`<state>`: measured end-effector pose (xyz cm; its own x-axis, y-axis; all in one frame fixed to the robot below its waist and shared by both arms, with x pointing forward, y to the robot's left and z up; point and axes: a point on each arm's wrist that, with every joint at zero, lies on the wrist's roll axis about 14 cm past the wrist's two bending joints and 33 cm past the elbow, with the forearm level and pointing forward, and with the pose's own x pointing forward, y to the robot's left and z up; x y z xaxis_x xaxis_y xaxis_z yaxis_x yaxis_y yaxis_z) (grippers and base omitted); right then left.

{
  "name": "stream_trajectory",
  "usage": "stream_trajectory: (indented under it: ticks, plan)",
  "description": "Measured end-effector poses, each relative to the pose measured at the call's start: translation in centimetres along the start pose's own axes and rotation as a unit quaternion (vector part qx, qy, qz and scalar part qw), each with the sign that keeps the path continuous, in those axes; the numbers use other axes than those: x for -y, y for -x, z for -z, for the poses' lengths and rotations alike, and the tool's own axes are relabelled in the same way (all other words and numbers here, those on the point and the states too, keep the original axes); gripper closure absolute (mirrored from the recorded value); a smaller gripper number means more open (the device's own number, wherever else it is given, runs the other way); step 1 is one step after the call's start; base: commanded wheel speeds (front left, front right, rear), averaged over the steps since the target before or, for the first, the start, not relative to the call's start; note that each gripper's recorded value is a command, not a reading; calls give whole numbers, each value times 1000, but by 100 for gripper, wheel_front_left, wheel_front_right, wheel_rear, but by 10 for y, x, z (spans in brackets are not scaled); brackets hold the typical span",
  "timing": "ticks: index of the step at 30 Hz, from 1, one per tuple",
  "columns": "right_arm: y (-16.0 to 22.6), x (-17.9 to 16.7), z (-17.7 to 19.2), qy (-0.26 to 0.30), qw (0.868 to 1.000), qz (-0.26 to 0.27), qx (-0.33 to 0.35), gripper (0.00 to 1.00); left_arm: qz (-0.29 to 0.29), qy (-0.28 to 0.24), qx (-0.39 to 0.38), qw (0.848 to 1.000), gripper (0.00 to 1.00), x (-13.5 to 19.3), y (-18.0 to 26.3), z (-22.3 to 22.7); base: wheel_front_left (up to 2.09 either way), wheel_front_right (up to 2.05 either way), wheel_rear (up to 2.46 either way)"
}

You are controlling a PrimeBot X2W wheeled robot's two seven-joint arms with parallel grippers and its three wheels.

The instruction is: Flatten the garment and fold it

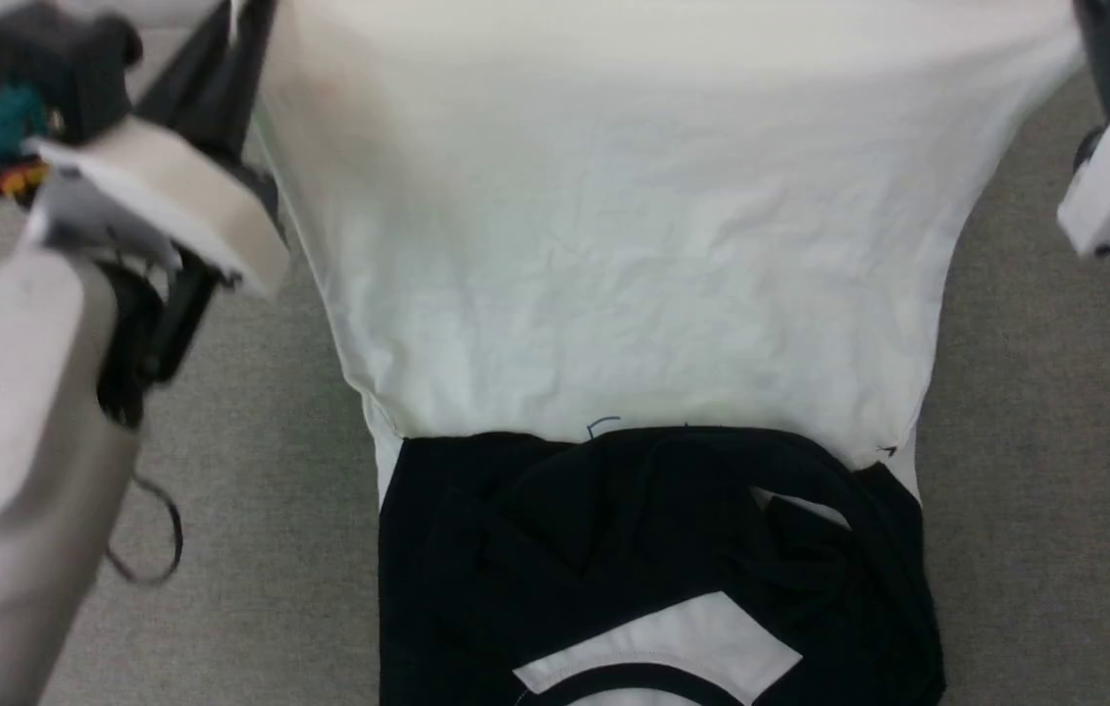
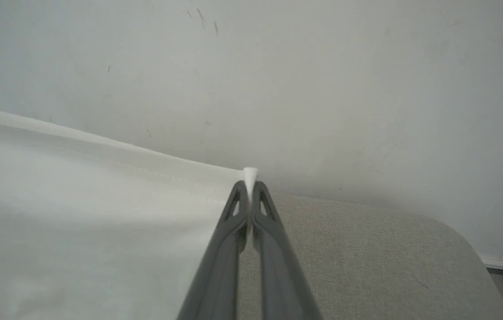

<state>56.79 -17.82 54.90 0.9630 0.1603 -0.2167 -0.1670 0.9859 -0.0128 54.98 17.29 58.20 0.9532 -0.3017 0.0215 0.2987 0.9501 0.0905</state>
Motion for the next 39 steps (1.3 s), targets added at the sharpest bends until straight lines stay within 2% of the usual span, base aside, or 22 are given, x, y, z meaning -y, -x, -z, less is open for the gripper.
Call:
stream_trajectory:
  ticks: [10, 20, 24, 30, 35, 39]
  plan:
    - [94, -11, 32, -71, 997, -11, -4, 100, -12, 90, -6, 996, 100, 35, 113, 13, 0, 0, 0]
    - [185, -27, 93, -161, 985, 5, -62, 100, -33, 166, -82, 982, 100, 68, 212, 50, 0, 0, 0]
    - [210, -32, 111, -182, 979, 8, -87, 100, -31, 213, -119, 969, 100, 84, 239, 64, 0, 0, 0]
    - [238, -36, 133, -193, 972, 13, -131, 100, -20, 285, -208, 935, 100, 111, 277, 92, 0, 0, 0]
    - [253, -40, 150, -193, 967, 16, -163, 100, -5, 308, -283, 908, 100, 132, 303, 117, 0, 0, 0]
    - [263, -48, 164, -193, 963, 12, -188, 100, -4, 301, -307, 903, 100, 135, 312, 131, 0, 0, 0]
